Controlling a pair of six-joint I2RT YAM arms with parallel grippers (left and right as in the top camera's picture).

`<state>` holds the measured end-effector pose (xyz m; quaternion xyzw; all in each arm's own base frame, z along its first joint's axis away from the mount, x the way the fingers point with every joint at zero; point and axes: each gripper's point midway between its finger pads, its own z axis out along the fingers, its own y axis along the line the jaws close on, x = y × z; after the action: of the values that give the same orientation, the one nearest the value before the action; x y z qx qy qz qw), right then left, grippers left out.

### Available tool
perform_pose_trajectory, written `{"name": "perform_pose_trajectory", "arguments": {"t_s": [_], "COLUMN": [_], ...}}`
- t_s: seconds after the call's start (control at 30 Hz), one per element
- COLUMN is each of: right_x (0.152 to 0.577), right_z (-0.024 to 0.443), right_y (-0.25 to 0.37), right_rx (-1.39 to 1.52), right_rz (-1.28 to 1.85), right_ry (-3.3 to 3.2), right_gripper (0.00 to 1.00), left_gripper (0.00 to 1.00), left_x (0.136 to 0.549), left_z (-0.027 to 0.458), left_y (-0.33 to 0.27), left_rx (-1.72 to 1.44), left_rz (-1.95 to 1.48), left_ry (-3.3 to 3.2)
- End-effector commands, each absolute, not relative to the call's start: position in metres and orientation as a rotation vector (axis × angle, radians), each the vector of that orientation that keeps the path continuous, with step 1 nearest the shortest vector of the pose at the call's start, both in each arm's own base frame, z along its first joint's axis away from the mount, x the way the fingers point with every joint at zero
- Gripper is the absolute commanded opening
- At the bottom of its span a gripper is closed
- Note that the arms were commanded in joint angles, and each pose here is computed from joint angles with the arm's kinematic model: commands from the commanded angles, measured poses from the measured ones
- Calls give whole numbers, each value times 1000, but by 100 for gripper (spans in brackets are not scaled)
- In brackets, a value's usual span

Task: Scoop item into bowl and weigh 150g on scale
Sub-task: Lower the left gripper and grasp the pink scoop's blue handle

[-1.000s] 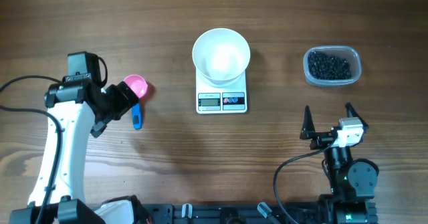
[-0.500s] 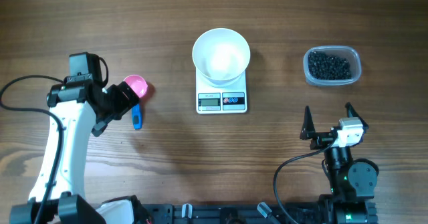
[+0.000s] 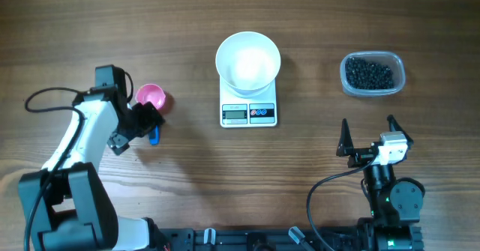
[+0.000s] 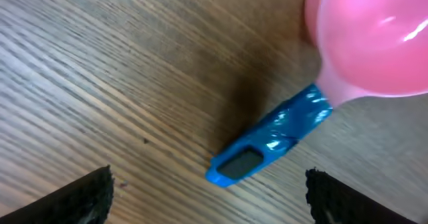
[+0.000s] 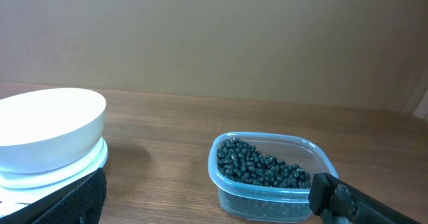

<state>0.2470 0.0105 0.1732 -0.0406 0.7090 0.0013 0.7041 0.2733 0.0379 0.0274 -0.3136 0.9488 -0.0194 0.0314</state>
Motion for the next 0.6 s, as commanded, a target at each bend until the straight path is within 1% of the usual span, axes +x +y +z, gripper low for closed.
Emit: {"name": "perform_pose_trajectory", "arguments": {"t_s": [0.0,0.23,0.33,0.37,0.47,0.5,0.53,0.57], "right_x": [247,247,247,247,247,247,247,247], "right_z": [174,174,174,174,174,174,174,174], "right_y": [11,11,11,11,11,11,11,11], "right_rx": [-83,-84,-83,-83,-84,-83,-84,-83], "right_rz": [12,12,12,12,12,12,12,12], "right_ry": [1570,1570,1570,1570,1570,1570,1570,1570], "right_gripper": [100,100,100,100,100,100,100,100], "left_gripper": [96,93,92,88,87,83,77,75], "left_x": [272,308,307,305,299,299,300,300], "left_z": [15,20,18,15,3,1,0,0], "left_y": [27,32,32,31,29,27,24,24], "left_rx": [-835,-704,-697,-685,-668,-657,-638,-637], "left_rz": [-161,-181,-179,-178,-180,-200,-221,-225], "left_ry": [2961,2839,2844,2855,2901,2908,2912,2911]}}
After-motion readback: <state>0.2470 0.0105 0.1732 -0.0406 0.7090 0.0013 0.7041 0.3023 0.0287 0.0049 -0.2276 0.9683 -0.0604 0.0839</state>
